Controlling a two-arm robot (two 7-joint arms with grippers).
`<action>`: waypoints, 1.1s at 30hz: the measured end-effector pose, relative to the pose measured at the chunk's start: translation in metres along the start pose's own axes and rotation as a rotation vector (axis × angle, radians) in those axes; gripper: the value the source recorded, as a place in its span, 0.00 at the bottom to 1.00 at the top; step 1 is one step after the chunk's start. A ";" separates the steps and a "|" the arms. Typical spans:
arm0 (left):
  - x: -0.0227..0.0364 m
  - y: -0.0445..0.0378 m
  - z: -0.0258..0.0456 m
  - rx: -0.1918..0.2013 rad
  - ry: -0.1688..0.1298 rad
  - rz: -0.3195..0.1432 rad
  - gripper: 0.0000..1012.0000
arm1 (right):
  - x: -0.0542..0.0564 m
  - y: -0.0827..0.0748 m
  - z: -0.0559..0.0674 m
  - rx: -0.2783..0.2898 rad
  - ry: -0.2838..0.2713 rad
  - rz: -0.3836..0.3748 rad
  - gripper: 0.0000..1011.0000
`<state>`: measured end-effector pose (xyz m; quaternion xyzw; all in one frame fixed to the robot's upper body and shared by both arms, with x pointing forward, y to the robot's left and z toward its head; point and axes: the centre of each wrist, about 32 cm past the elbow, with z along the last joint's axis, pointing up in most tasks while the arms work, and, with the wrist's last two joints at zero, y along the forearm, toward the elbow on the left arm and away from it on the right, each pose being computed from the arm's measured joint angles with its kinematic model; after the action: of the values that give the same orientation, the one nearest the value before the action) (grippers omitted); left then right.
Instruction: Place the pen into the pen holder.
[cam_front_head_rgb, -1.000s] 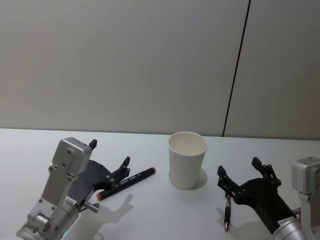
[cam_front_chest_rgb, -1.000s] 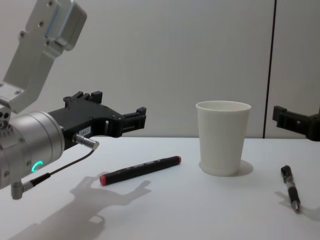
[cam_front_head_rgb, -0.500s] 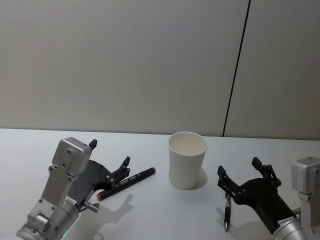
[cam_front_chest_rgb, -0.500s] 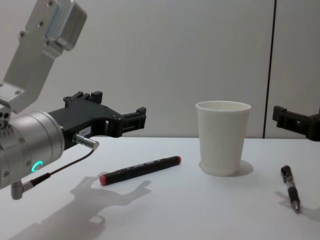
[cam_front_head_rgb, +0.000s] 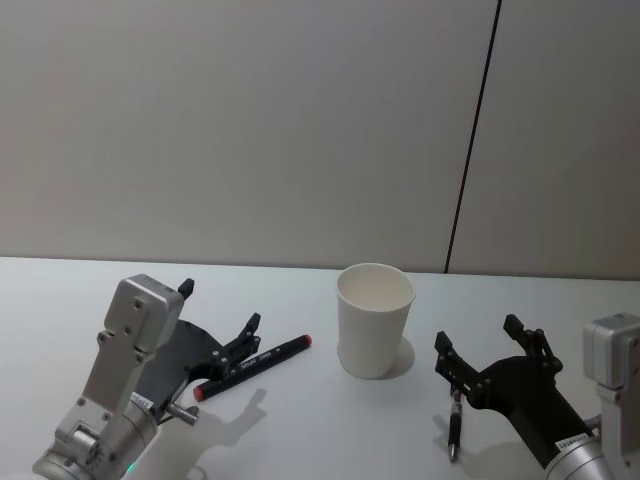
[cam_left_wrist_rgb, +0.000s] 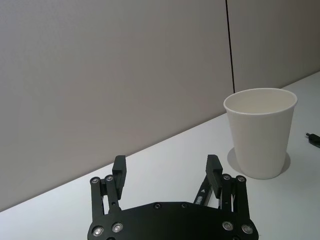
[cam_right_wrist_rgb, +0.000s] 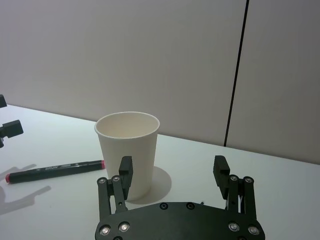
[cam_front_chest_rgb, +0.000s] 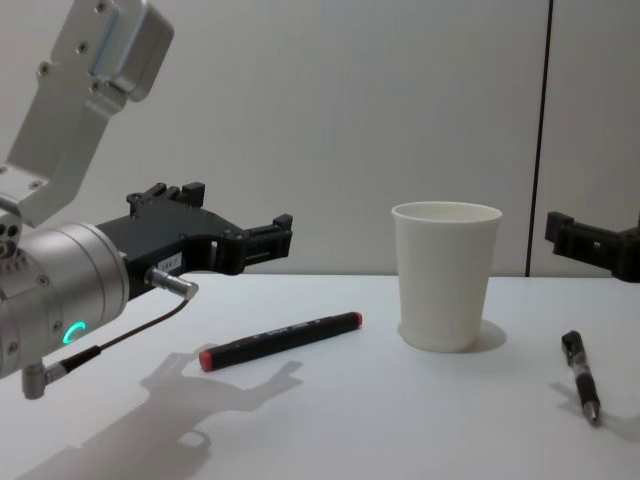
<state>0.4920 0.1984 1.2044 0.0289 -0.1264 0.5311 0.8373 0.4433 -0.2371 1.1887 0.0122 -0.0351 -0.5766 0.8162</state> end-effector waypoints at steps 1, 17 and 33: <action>0.0000 0.0000 0.0000 0.000 0.000 0.000 0.99 | 0.000 0.000 0.000 0.000 0.000 0.000 0.99; 0.0000 0.0000 0.0000 0.000 0.000 0.000 0.99 | 0.000 0.000 0.000 0.000 0.000 0.000 0.99; 0.0000 0.0000 0.0000 0.000 0.000 0.000 0.99 | 0.009 0.002 0.002 -0.055 0.010 -0.017 0.99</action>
<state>0.4920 0.1984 1.2044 0.0289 -0.1265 0.5311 0.8373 0.4481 -0.2451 1.1915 -0.0073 -0.0151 -0.5842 0.8115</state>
